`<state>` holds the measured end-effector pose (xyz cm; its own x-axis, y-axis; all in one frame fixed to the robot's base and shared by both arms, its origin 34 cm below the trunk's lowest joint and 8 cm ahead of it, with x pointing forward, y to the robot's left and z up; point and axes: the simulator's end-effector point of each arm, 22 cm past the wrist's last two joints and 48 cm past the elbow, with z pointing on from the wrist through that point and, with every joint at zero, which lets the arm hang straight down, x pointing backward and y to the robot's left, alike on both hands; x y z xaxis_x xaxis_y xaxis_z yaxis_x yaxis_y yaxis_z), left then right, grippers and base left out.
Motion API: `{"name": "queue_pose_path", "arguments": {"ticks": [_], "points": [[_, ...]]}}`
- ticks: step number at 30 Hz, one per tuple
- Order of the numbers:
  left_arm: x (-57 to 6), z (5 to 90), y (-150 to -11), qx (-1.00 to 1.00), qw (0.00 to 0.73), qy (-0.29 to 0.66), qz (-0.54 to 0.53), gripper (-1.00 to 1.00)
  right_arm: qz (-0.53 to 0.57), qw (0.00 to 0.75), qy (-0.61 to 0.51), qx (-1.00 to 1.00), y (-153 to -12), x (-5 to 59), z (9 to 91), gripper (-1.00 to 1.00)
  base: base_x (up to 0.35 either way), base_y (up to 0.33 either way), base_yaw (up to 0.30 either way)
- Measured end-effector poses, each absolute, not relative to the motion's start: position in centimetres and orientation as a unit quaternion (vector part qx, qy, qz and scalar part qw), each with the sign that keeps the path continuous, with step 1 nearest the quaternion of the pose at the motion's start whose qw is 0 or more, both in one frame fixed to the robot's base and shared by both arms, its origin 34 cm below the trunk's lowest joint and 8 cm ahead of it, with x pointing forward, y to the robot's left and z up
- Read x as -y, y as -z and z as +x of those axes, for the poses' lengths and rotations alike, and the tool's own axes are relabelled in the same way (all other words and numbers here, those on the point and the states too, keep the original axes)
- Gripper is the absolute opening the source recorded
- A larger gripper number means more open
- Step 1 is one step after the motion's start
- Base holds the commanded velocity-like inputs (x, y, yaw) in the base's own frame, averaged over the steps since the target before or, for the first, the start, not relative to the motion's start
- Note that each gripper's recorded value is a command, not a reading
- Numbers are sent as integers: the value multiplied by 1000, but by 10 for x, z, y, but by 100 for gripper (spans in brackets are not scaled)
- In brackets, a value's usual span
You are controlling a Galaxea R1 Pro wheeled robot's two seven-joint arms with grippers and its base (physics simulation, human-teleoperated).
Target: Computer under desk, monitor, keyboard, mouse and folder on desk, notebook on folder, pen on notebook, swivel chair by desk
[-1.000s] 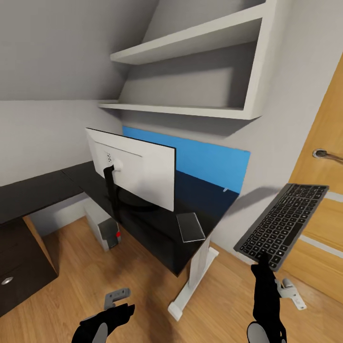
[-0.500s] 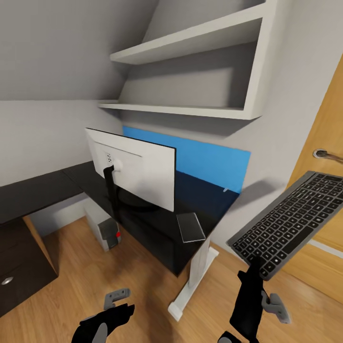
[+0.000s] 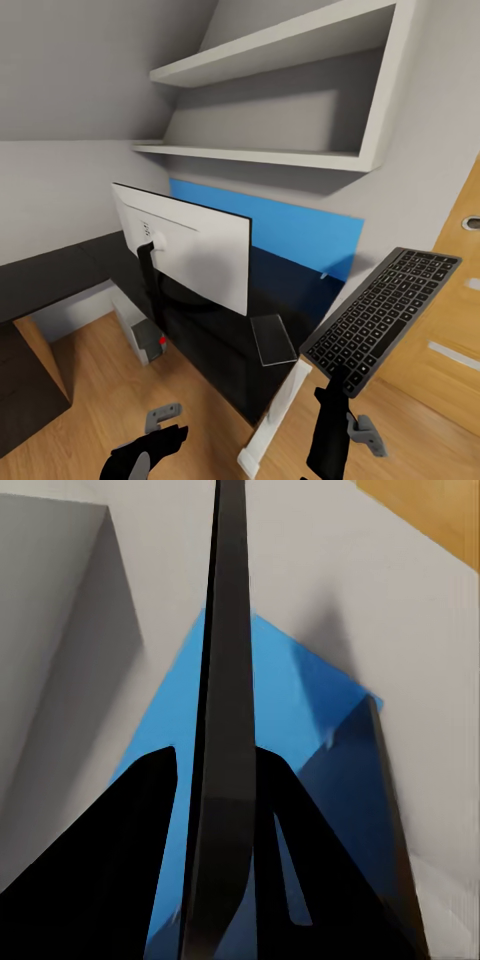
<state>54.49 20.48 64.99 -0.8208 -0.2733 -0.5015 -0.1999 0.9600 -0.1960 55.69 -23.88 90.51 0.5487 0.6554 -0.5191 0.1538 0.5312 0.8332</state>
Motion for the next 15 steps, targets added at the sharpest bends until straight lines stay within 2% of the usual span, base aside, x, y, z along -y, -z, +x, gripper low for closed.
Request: {"name": "queue_pose_path", "arguments": {"ticks": [7, 15], "points": [[-205, 545, -650, -952, 272, 68, -124, 100, 455, 752, -166, -448, -903, 238, 557, -100, 277, 196, 0], [-205, 545, -649, -952, 271, 68, -125, 100, 451, 754, -165, -448, -904, 238, 557, -100, 45, 35, 0]]}}
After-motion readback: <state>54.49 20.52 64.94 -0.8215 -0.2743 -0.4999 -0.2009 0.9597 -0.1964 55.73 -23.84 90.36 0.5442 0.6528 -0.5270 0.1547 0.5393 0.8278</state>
